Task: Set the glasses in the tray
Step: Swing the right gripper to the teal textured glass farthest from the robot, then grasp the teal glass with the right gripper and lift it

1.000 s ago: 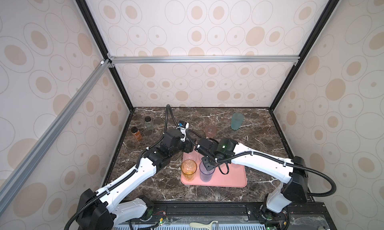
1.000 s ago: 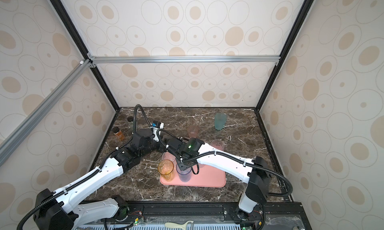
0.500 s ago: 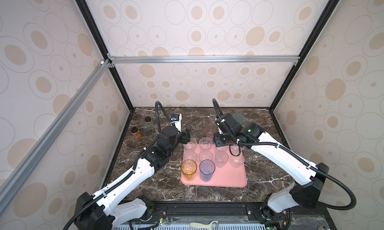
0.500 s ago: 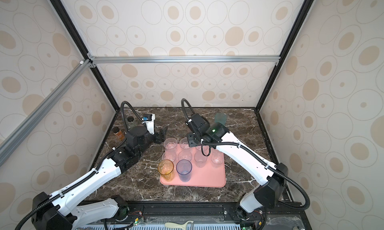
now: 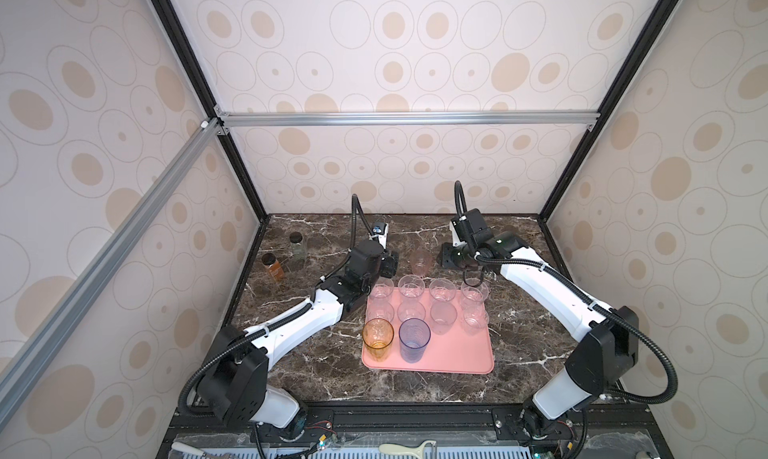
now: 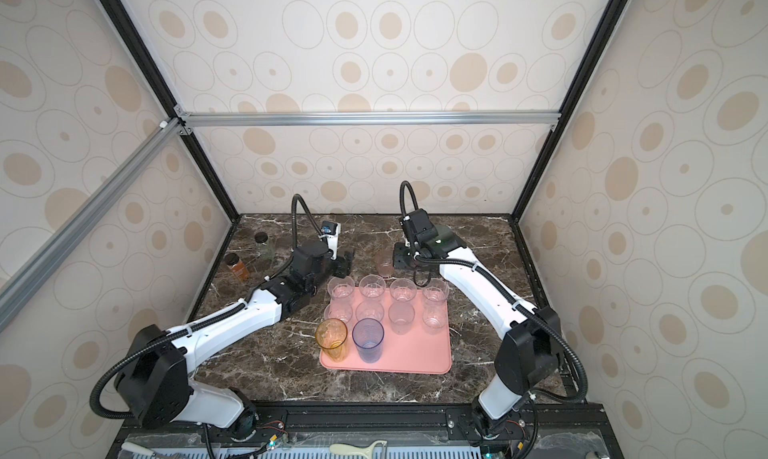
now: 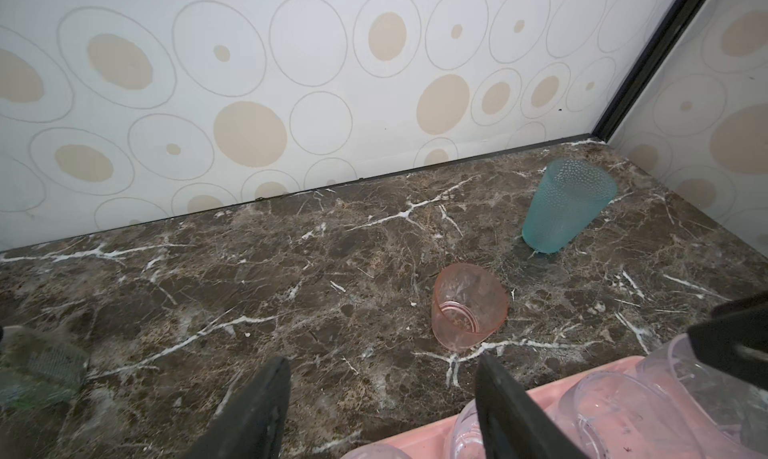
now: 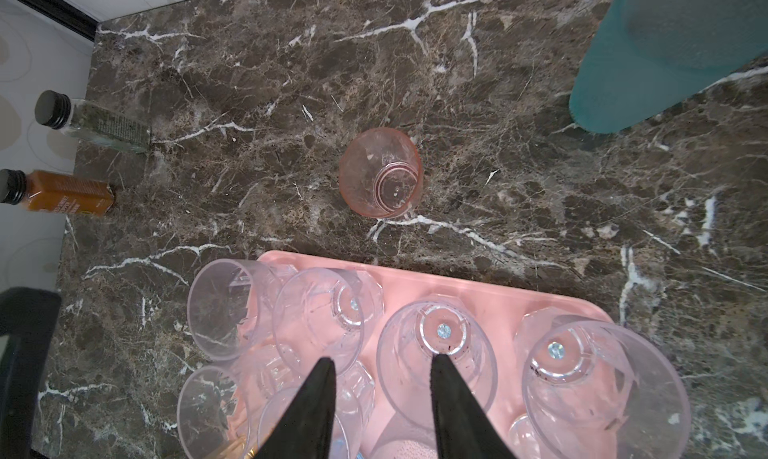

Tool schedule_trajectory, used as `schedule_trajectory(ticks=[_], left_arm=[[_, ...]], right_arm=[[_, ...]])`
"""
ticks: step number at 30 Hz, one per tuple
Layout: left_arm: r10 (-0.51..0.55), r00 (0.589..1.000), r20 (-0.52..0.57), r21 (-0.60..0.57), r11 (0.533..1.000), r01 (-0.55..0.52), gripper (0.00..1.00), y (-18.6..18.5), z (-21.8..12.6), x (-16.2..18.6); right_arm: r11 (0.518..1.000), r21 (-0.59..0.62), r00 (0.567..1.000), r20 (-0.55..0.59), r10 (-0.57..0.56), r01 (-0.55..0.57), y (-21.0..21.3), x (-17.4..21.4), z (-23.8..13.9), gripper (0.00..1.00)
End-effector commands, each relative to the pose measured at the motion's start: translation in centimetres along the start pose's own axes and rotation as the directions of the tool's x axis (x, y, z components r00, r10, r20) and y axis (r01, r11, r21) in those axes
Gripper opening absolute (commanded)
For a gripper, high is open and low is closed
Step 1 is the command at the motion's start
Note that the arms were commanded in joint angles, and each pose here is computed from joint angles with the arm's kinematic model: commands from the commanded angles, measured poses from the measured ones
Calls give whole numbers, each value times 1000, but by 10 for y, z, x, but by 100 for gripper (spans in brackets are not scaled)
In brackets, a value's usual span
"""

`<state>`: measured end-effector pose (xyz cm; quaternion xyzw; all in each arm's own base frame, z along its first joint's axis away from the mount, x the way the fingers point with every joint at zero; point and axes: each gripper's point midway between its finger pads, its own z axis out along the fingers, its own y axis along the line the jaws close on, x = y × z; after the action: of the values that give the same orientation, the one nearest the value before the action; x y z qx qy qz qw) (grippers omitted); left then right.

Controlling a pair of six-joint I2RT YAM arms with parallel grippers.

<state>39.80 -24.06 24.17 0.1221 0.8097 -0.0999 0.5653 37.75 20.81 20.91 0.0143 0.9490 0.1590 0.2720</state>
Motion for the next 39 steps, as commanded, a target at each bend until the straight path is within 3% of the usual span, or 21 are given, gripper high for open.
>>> schedule_trajectory(ticks=[1,6,11,17,20,27,34,37,39], left_arm=[[28,997,77,63,997,-33,70,-21,3,-31],[44,998,38,117,992,-49,68,-37,19,-18],[95,995,4,91,991,-95,67,-42,34,-8],[204,979,26,66,976,-205,68,-52,44,-13],[268,961,70,87,958,-274,68,-66,48,-17],[393,901,186,117,901,-417,70,-105,71,-32],[506,796,332,107,819,-564,73,-138,90,-36],[552,755,353,115,776,-621,74,-147,98,-28],[571,750,333,106,768,-632,74,-148,106,-25]], right_arm=[[999,-17,999,-34,32,-32,-8,2,13,40],[997,0,996,-52,72,-72,-28,-4,26,39],[994,20,993,-39,111,-111,-48,-20,31,35],[983,86,987,23,159,-161,-79,-45,29,34],[960,146,970,75,231,-240,-114,-62,27,37],[917,225,942,148,301,-328,-157,-94,30,43],[890,223,917,142,374,-398,-180,-113,53,45],[890,221,917,120,381,-398,-183,-119,65,44],[888,226,917,113,383,-399,-185,-121,72,43]])
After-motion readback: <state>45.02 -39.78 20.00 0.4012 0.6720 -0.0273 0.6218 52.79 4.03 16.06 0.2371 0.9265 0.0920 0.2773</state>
